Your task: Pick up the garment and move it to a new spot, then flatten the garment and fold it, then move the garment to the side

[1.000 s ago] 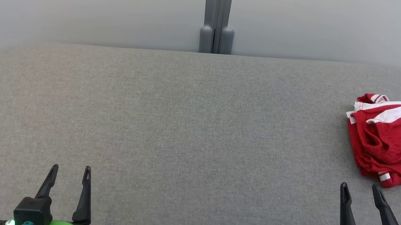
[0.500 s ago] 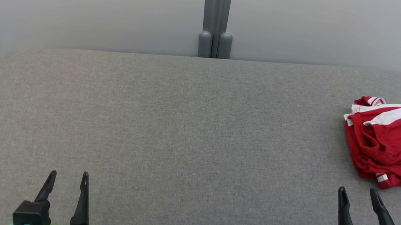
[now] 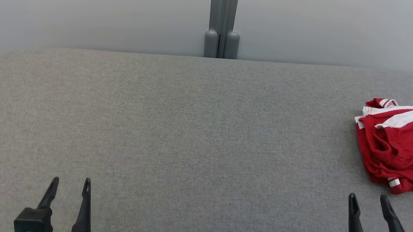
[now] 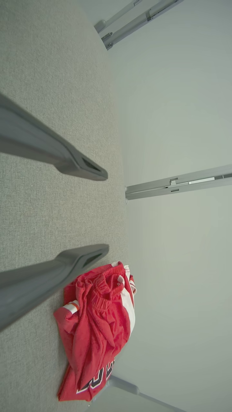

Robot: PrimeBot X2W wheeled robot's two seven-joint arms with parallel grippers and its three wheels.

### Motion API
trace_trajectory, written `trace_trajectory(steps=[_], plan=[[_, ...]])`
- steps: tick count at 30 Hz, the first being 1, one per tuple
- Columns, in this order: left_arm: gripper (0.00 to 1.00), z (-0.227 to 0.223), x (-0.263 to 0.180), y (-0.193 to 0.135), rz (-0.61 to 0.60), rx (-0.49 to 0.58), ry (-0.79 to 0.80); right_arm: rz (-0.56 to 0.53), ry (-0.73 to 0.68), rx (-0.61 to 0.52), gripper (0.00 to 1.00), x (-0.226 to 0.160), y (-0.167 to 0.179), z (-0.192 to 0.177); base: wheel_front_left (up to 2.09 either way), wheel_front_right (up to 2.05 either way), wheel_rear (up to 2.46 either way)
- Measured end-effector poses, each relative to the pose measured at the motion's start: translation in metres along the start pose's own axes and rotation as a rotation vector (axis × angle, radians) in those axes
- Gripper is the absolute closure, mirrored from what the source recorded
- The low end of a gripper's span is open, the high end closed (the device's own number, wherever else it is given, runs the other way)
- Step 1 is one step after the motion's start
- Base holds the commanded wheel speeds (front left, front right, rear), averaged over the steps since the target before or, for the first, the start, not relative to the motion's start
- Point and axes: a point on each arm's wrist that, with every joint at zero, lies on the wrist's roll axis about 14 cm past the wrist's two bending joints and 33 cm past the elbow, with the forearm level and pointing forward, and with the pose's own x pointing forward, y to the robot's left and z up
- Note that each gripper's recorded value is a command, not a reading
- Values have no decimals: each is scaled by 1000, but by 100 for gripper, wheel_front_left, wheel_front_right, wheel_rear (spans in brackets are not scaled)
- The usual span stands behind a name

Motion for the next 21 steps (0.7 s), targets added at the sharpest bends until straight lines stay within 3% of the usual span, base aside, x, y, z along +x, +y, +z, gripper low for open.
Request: trace_trajectory(steps=[5, 21], plan=[[100, -18, -6, -2, 4, -4, 59, -10, 47, 26, 100, -3, 1, -16, 0, 0, 0], [100, -25, -1, 10, 68, -300, 134, -56, 61, 318, 100, 5, -6, -25, 0, 0, 0]])
